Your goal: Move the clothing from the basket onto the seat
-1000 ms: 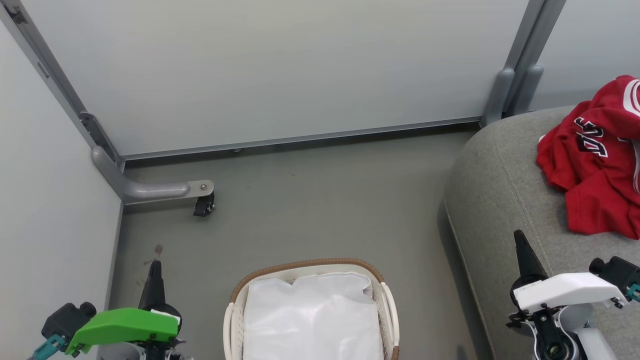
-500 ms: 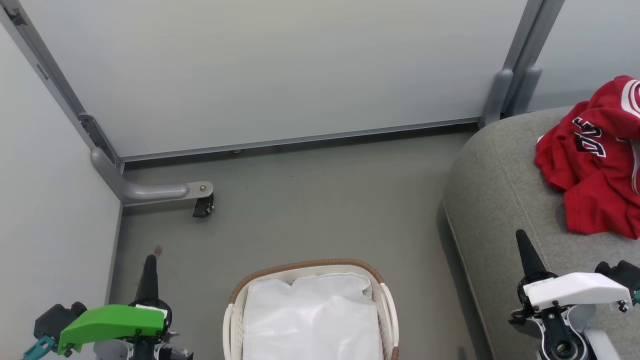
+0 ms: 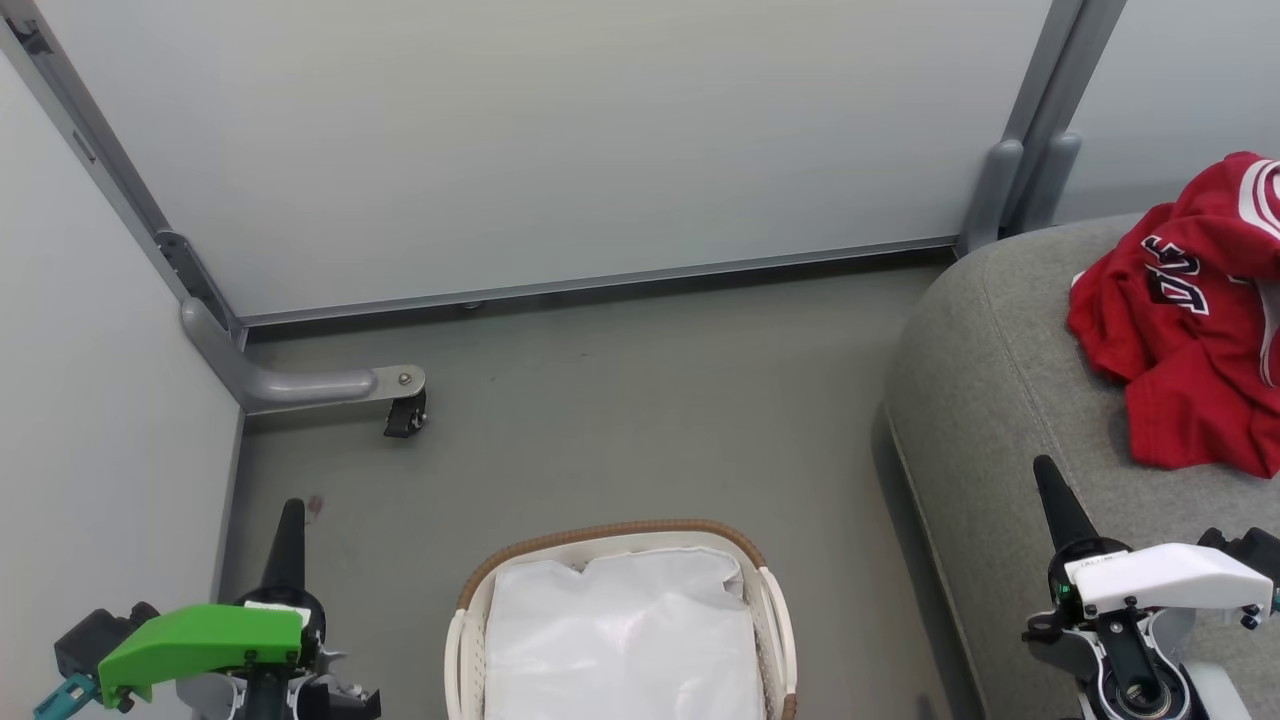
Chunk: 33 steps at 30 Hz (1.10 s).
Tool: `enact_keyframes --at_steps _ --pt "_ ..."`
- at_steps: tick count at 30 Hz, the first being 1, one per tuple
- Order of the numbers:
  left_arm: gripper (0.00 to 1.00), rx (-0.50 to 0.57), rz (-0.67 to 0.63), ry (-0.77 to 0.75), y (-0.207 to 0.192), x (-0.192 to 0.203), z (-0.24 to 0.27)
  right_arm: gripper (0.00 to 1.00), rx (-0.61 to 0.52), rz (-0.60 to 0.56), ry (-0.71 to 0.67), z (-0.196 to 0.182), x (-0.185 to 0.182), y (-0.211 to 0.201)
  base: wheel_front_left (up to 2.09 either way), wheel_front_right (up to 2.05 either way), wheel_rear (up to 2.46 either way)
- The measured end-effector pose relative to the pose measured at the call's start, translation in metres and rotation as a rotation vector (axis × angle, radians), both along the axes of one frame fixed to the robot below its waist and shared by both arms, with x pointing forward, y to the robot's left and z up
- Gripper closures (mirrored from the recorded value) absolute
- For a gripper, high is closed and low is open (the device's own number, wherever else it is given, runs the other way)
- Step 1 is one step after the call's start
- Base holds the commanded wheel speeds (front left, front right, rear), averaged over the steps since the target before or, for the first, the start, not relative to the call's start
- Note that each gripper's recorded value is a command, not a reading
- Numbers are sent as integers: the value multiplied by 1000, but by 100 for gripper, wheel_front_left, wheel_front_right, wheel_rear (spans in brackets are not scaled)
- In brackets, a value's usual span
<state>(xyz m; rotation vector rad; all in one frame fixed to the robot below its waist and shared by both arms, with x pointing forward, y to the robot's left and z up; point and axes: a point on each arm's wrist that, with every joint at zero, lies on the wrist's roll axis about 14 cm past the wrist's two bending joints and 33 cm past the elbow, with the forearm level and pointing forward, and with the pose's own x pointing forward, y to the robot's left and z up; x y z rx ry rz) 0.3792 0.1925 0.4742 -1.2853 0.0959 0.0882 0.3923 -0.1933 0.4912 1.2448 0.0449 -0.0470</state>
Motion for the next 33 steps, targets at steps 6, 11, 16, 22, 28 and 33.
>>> enact_keyframes --at_steps 6,11,16,22,28,33 --pt "100 -46 0 -16 0 1 4 100 52 2 -5 2 0 0 0 0 0" --pt "100 -80 3 -26 1 2 7 100 95 0 -13 4 0 -1 0 0 0" --pt "100 -116 6 -41 2 4 11 100 133 -1 -20 6 -1 -2 0 0 0" --pt "100 -158 7 -55 4 5 15 100 180 -1 -29 8 -1 -3 0 0 0" --pt "100 -194 6 -69 4 5 19 100 224 1 -37 10 -1 -3 0 0 0" --pt "100 -227 7 -80 5 6 21 100 260 2 -44 12 -2 -4 0 0 0"
